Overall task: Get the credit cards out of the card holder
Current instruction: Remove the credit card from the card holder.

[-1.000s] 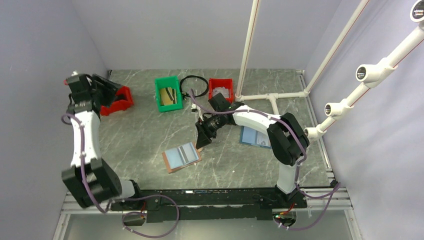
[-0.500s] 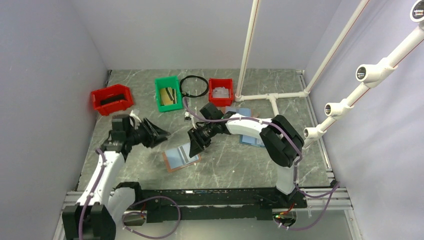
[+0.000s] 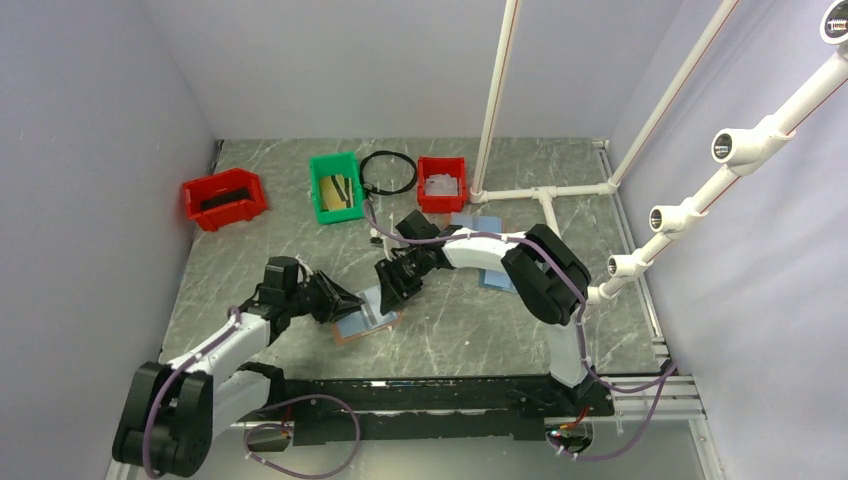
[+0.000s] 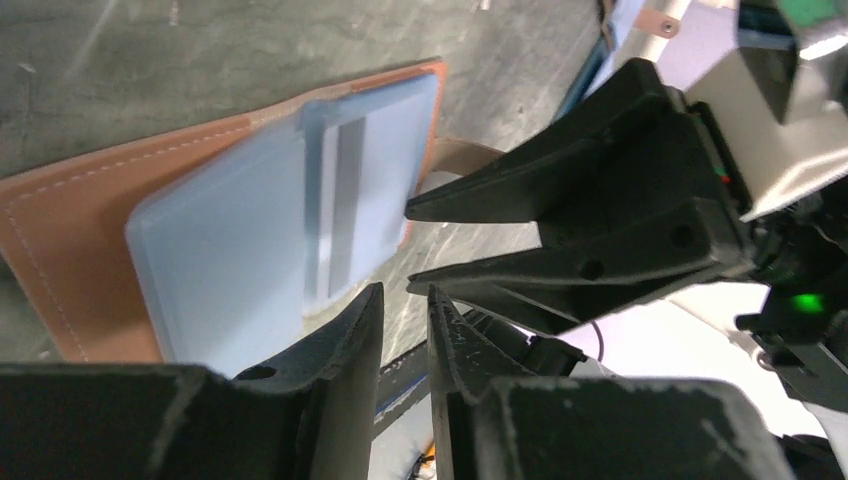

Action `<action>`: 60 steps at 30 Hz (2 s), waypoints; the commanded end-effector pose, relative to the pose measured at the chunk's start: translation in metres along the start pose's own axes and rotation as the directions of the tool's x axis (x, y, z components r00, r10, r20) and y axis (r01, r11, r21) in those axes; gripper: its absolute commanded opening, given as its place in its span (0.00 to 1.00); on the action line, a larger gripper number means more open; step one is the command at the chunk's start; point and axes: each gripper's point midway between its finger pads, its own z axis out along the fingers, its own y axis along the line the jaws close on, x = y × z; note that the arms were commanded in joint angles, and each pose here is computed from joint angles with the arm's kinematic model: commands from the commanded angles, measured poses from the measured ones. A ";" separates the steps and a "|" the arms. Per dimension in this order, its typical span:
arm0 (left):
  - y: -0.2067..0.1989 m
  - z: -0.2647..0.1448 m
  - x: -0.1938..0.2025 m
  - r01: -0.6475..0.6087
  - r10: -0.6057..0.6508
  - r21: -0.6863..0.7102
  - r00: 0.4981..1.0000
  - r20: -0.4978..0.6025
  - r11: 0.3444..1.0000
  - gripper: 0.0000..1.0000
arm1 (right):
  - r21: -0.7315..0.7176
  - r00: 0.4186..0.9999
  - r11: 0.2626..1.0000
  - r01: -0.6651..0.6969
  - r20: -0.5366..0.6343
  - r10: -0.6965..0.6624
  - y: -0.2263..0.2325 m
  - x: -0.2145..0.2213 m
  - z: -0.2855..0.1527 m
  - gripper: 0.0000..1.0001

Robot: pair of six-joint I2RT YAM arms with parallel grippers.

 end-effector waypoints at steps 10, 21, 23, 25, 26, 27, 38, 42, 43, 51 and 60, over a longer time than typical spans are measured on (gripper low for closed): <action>0.031 0.018 -0.007 0.005 -0.002 -0.135 1.000 0.019 0.991 0.33 | 0.031 1.000 0.999 -0.015 0.009 0.014 -0.007 -0.013 0.006 0.40; 0.032 0.029 -0.005 0.000 -0.003 -0.113 1.000 -0.021 0.994 0.34 | -0.139 0.999 0.989 -0.042 -0.022 0.040 0.025 -0.016 0.014 0.33; 0.032 0.029 -0.005 0.003 -0.006 -0.108 1.000 -0.025 0.994 0.36 | -0.157 0.999 0.986 -0.048 -0.024 0.045 0.028 -0.019 0.015 0.32; 0.030 0.029 -0.004 0.004 -0.007 -0.100 1.000 -0.025 0.995 0.38 | -0.185 0.998 0.981 -0.053 -0.024 0.049 0.033 -0.021 0.014 0.29; 0.029 0.029 -0.004 0.006 -0.008 -0.094 1.000 -0.023 0.996 0.39 | -0.199 0.998 0.979 -0.054 -0.024 0.050 0.036 -0.022 0.014 0.29; 0.028 0.028 -0.004 0.008 -0.011 -0.089 1.000 -0.022 0.996 0.40 | -0.214 0.998 0.975 -0.056 -0.023 0.052 0.039 -0.023 0.014 0.28; 0.022 0.023 -0.006 0.057 -0.056 -0.060 0.998 0.018 0.997 0.59 | -0.341 1.000 0.940 -0.005 -0.009 0.002 0.075 -0.028 0.002 0.31; 0.019 0.017 -0.008 0.078 -0.075 -0.051 0.996 0.056 0.996 0.63 | -0.346 1.000 0.938 0.000 -0.016 -0.006 0.079 -0.027 0.005 0.35; 0.019 0.016 -0.008 0.088 -0.085 -0.046 0.994 0.066 0.995 0.64 | -0.347 1.000 0.938 -0.002 -0.019 -0.005 0.079 -0.027 0.006 0.35; 0.016 0.005 -0.007 0.110 -0.110 0.011 0.988 0.110 0.994 0.69 | -0.348 0.999 0.937 -0.009 -0.040 -0.006 0.082 -0.026 0.017 0.38; 0.023 0.009 -0.004 0.109 -0.107 -0.020 0.991 0.083 0.994 0.68 | -0.384 0.999 0.923 -0.033 -0.053 0.013 0.086 -0.028 0.019 0.47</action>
